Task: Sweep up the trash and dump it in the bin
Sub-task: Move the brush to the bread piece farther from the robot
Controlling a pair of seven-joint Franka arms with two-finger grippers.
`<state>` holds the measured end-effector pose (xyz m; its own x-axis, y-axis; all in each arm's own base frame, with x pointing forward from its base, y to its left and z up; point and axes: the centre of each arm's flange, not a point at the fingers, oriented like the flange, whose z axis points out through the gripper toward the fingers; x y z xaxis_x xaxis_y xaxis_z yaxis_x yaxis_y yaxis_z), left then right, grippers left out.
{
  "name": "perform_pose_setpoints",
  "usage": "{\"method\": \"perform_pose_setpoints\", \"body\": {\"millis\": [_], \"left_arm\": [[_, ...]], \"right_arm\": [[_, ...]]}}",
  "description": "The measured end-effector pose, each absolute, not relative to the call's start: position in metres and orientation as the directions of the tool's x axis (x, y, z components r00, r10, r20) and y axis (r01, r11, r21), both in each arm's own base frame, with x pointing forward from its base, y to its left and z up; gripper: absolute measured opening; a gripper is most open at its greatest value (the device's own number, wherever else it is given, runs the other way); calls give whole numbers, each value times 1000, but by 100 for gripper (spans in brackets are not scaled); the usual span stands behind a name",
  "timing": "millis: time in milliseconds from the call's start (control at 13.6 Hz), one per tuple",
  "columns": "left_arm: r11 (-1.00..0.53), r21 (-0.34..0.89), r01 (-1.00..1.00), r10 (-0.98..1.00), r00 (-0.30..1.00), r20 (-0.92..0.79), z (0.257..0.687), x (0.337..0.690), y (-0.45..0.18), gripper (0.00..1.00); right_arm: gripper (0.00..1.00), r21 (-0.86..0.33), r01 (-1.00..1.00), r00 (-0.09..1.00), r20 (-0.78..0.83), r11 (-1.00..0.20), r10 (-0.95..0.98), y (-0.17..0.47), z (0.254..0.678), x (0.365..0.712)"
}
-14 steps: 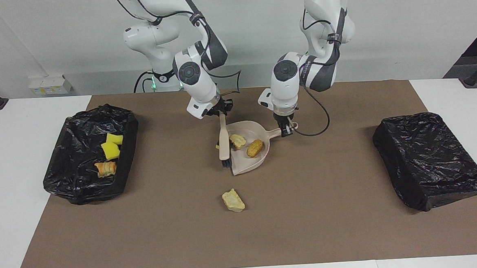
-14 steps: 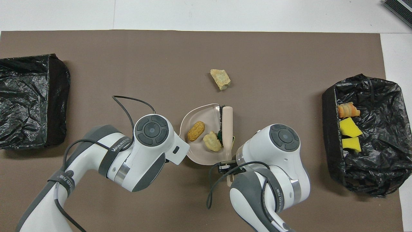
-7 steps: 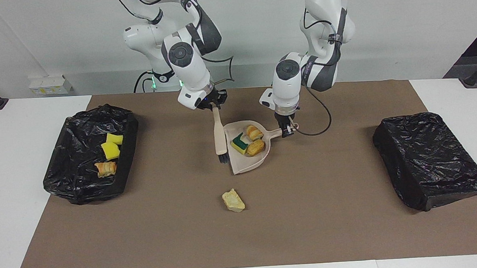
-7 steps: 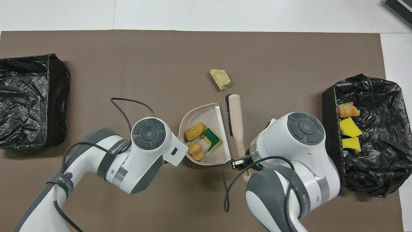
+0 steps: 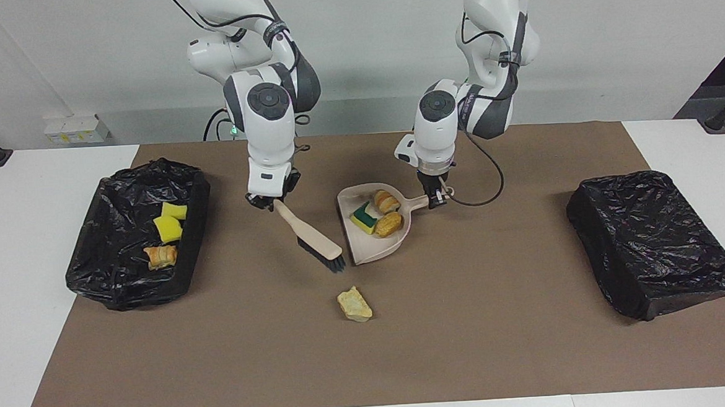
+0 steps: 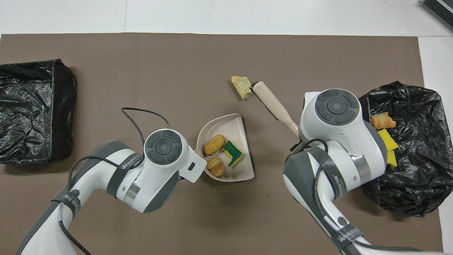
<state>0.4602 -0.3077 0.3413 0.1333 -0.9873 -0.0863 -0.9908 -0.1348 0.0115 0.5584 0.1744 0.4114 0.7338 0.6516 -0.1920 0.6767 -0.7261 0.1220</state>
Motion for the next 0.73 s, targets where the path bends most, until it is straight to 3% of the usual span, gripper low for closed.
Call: {"method": "perform_pose_setpoints", "body": {"millis": [293, 513, 733], "left_arm": [[-183, 26, -983, -978, 180, -104, 346, 476, -292, 31], [-265, 52, -963, -956, 255, -142, 367, 515, -272, 31], [-408, 30, -913, -905, 399, -151, 369, 528, -277, 31]], "right_arm": [[27, 165, 714, 698, -230, -680, 678, 178, 382, 599], [27, 164, 727, 686, -220, -667, 694, 186, 366, 604], [27, 161, 742, 670, -202, -651, 714, 197, 344, 608]]}}
